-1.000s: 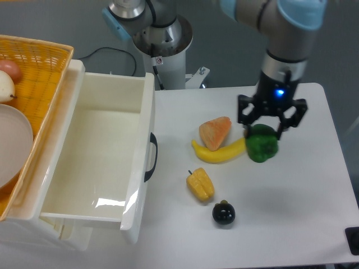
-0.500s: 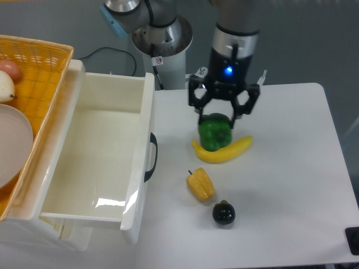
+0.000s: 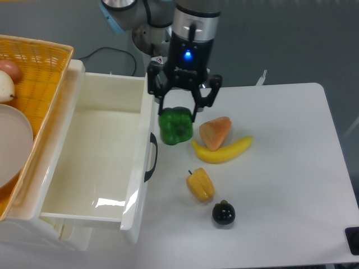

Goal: Place the green pepper in the upper white drawer
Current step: 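Carry the green pepper over the banana toward the open white drawer, then lower the green pepper into the drawer and open the gripper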

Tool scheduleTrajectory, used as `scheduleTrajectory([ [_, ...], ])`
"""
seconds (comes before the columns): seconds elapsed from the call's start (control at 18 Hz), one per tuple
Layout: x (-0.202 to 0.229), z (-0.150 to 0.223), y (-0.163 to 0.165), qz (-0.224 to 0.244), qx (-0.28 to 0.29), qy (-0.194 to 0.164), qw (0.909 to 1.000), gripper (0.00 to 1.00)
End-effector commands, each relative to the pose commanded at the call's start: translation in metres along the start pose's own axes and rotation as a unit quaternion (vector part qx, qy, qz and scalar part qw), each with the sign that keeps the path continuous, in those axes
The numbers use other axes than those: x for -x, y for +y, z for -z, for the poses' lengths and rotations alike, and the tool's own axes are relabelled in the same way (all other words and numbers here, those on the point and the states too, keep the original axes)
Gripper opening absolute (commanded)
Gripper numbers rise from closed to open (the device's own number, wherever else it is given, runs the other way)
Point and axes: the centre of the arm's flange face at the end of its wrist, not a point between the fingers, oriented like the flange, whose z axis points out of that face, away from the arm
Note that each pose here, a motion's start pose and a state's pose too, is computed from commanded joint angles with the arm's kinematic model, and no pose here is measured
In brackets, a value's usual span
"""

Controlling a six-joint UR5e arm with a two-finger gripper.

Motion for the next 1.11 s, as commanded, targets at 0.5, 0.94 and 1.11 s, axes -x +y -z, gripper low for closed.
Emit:
scheduleTrajectory([
  [0.5,-0.055,-0.036,-0.018,-0.043,0.019,0.035,0.9983,0.29],
  [0.94,-0.080,-0.079,-0.025,-0.050,0.052,0.054,0.9960,0.30],
  [1.11,-0.082,-0.091,-0.026,-0.054,0.061,0.056,0.9951,0.30],
])
